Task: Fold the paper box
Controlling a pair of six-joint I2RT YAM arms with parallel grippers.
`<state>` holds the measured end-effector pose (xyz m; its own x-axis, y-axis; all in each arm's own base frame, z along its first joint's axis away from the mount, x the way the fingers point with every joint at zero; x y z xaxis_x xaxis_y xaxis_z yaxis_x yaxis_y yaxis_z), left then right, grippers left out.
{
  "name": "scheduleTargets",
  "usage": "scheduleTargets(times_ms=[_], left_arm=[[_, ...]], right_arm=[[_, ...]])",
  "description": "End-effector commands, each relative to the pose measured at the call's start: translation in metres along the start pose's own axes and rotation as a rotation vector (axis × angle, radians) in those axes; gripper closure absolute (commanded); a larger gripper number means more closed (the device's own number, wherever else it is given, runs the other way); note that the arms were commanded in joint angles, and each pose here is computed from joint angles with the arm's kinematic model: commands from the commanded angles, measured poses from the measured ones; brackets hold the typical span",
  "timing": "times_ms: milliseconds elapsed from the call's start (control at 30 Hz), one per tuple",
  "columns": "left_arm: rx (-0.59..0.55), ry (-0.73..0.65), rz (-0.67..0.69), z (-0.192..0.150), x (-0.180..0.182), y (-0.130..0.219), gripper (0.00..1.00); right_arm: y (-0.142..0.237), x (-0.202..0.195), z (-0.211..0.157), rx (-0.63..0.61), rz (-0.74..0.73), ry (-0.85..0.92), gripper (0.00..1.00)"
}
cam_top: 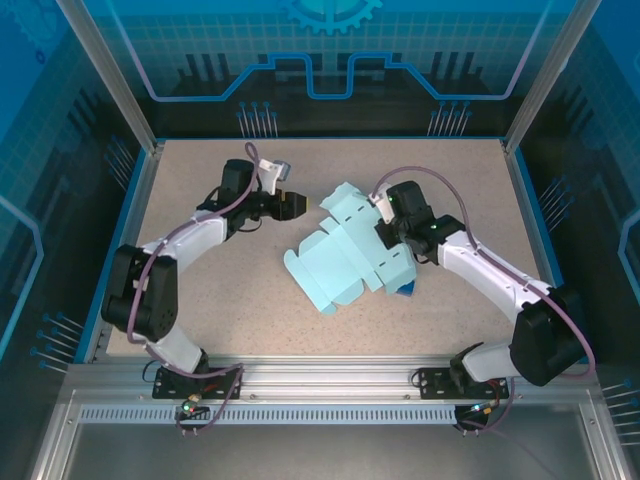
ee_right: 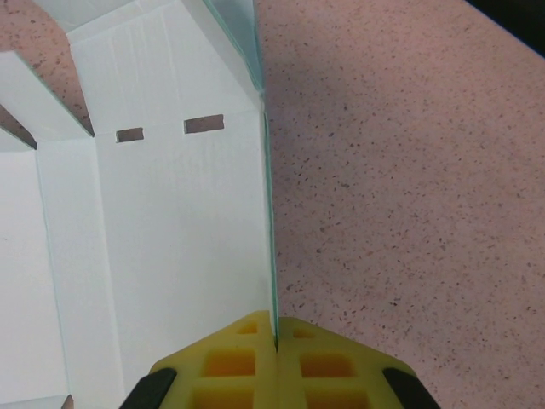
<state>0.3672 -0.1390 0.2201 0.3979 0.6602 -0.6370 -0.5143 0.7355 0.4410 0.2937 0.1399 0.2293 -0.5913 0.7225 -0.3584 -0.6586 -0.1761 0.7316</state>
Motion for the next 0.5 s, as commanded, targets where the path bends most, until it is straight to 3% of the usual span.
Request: scheduleTargets(times_ms=[0,100,200,367,467], left_arm=[[-0.017,-0.148,-0.012,-0.007,-0.006,-0.002,0.38],[0.036,-0.140,-0.028,-0.015,-0.002,-0.012,0.35],[0.019,-0.111,0.013,-0.020,0.002,-0.017,0.34],[-0.101,0.002,0.254,-0.026,0.002,-0.002,0.35],[-0.148,0.063,0.316,-0.033,-0.007,0.011,0.36]], right_arm=[[0.001,0.000,0.003,-0.014,0.076,0.023,1.00],[-0.001,-0.003,0.003,-0.006,0.079,0.003,1.00],[0.000,-0.004,0.006,-0.007,0.095,-0.024,1.00],[-0.004,-0.006,0.006,0.028,0.103,-0.039,1.00],[-0.007,-0.007,0.006,0.038,0.106,-0.040,1.00]])
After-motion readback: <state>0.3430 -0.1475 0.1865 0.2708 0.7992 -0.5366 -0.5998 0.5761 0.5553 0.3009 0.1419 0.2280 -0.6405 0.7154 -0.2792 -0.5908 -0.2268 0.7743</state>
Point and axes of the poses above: each hand's point on the last joint's axis, 136 mm out from that joint toward the fingers, its own y axis back along the fingers, its own x axis along the line the jaws close on, z = x × y, the point moved 9 cm from there along y, back along the fingers, and after that the axes turned 12 degrees about y, right-handed, at the moved point
